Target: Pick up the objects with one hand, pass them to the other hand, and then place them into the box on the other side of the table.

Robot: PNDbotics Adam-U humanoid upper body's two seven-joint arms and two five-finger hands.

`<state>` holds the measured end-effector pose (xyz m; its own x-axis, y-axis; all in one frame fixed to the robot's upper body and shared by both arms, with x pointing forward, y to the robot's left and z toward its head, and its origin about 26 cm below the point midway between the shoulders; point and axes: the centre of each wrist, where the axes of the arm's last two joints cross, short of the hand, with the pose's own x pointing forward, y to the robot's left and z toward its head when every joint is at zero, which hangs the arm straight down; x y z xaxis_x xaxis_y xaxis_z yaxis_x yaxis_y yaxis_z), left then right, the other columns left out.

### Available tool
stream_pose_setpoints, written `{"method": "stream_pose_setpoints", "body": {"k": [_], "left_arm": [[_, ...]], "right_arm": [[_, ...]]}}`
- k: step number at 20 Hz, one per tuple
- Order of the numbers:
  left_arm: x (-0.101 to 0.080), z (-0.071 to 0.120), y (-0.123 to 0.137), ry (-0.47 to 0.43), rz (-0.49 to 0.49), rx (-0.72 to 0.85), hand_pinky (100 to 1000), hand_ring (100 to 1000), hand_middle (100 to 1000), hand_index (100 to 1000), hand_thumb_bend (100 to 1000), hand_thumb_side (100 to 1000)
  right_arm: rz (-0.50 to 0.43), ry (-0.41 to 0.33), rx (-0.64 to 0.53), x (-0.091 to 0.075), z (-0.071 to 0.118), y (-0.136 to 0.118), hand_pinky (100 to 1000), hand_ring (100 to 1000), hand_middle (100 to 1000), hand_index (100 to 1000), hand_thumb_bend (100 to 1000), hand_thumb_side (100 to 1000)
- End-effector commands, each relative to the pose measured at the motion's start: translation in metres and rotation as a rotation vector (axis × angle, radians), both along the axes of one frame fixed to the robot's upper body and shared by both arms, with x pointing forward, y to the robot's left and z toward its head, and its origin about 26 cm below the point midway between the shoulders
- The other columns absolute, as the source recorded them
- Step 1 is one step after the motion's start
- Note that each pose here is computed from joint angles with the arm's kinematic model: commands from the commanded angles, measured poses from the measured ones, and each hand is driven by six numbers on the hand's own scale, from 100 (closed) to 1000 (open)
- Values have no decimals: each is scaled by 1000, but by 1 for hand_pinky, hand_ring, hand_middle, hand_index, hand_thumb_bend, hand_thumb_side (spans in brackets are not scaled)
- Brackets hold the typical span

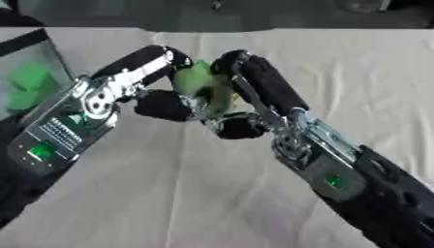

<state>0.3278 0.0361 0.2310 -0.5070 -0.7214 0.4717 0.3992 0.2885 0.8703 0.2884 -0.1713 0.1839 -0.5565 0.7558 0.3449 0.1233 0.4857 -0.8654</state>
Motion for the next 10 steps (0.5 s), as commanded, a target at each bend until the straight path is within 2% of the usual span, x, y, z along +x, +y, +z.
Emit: {"method": "stream_pose_setpoints", "body": {"k": [1,3,6,10], "left_arm": [[2,1,2,-10,4,26,896,565,463,380,100,156],[1,3,3,-23,0,30,892,563,456,375,100,154],[-1,6,6,-45,-1,33,887,560,449,369,100,151],[-4,12,10,-80,-8,38,881,560,440,364,100,149]], "right_arm": [[-27,-56,-6,-1,12,-5,492,590,533,596,408,100],[-48,-55,-7,-1,11,-6,531,608,566,633,460,112],[-80,-56,-18,-1,10,-7,603,671,650,718,584,261],[-107,-41,-48,-1,9,-9,658,744,737,798,657,360]]}}
